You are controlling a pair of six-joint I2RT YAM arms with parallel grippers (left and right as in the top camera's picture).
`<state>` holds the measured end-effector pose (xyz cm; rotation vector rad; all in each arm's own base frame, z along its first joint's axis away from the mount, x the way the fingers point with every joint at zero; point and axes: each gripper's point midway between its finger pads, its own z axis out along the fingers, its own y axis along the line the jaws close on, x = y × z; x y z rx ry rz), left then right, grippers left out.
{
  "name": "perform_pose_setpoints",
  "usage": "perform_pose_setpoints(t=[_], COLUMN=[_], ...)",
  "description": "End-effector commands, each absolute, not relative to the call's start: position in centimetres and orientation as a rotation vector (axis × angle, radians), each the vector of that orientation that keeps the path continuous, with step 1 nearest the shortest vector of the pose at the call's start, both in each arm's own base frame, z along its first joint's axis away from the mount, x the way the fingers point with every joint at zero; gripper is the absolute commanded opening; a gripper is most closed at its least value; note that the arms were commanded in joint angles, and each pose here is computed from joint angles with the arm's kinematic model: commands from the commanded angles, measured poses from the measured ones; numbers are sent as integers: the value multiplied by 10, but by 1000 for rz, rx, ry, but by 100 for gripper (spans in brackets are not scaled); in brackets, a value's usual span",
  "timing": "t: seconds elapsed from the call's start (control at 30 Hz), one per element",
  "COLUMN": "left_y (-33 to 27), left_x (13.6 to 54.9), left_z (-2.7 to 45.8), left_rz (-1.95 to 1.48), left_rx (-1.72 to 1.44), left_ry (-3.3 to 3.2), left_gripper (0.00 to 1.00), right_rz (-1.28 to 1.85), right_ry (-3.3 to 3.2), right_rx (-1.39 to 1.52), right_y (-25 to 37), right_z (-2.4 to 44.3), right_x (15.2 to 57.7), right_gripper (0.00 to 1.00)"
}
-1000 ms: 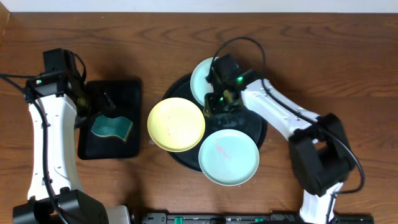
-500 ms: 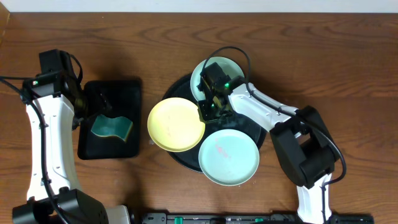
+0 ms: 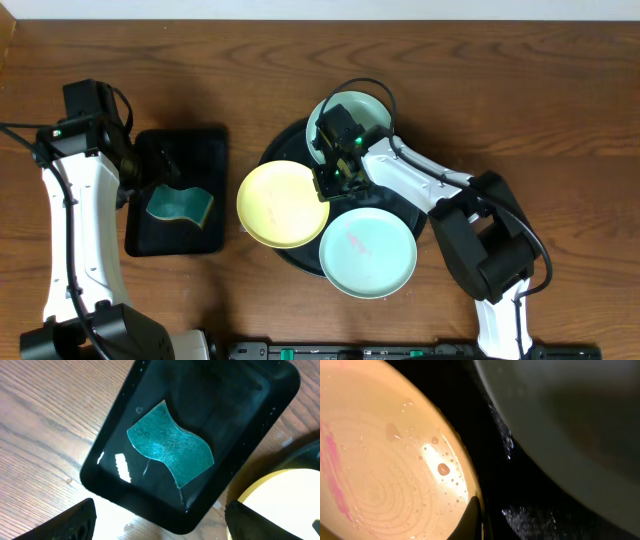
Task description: Clean dirty plates on tray and stack at the side
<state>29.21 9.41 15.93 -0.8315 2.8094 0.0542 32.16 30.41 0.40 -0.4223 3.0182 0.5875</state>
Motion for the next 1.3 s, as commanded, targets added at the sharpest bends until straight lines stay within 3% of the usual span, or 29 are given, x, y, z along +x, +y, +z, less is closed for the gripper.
perform_pose_setpoints(t=[0.0,0.27,0.47,0.7,1.0,1.27], left_y=[95,91,92,101,90,81], left_x=[284,270,256,271,299,304], left_z=[155,143,110,77,43,-3], left_rz=[72,74,110,98,-84,-138], left_rx=[-857,-899,-1115,-1472,-1473,-1507], left_ry=[2833,2888,2854,2566,2533,2631], left_gripper=[83,78,75,73,70,54], right_rz=[462,347,345,346,348,350], right_ry=[3048,3066,3069,3068,3064,3062], right_rx=[-285,-189,-190,-190,-190,-191], right_y=[290,276,275,275,276,276], right_z=[-1,-4,-4,-4,-4,-4], right_x=[327,329,328,328,329,329], right_gripper=[1,1,1,1,1,1])
